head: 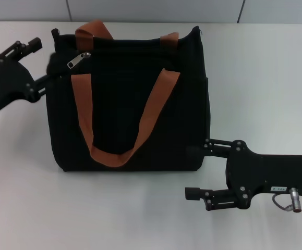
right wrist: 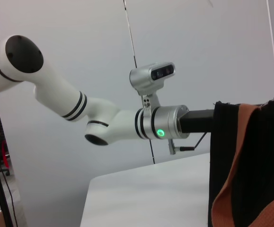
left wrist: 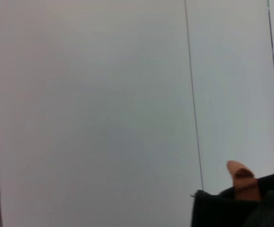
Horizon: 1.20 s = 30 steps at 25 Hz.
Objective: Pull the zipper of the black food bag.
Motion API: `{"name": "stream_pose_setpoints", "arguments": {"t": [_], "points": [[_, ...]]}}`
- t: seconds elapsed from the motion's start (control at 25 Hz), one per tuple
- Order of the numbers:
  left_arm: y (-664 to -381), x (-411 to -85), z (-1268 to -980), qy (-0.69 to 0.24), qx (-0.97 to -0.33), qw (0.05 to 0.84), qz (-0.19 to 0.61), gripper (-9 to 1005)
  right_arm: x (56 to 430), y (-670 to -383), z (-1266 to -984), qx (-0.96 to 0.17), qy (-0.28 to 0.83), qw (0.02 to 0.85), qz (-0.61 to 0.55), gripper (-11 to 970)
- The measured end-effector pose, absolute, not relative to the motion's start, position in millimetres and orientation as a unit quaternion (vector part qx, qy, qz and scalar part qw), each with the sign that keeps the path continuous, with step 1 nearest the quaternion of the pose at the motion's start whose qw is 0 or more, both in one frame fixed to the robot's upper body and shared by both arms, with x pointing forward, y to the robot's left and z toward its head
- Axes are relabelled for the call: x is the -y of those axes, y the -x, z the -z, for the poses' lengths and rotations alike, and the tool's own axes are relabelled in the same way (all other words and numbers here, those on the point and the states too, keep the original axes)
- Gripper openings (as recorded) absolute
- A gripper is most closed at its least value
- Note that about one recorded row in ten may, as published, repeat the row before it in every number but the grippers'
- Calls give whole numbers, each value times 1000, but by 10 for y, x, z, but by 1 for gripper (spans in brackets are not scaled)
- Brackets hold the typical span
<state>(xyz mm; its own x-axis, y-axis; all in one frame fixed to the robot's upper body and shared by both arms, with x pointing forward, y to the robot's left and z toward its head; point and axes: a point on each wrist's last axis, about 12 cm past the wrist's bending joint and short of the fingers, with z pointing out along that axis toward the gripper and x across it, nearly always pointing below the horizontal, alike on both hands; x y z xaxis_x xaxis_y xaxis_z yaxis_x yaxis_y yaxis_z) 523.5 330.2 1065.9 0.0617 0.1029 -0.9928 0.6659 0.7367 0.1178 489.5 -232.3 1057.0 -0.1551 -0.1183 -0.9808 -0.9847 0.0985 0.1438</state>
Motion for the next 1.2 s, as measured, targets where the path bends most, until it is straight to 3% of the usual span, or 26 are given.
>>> {"name": "stream_pose_setpoints", "arguments": {"t": [0.44, 0.76, 1.04, 1.2], "points": [[-5001, -3275, -10604, -307, -619, 694, 202, 765, 2233, -4904, -10684, -572, 440, 439, -535, 767], [-4958, -3255, -10574, -311, -617, 696, 195, 427, 2120, -5019, -11007, -529, 384, 423, -627, 762], [-4915, -3227, -10606, -305, -597, 714, 204, 139, 1931, -5373, -11374, -528, 315, 387, -687, 758], [-4882, -3228, -10624, -307, -584, 725, 199, 41, 1759, -5628, -11600, -558, 296, 343, -695, 756]]}}
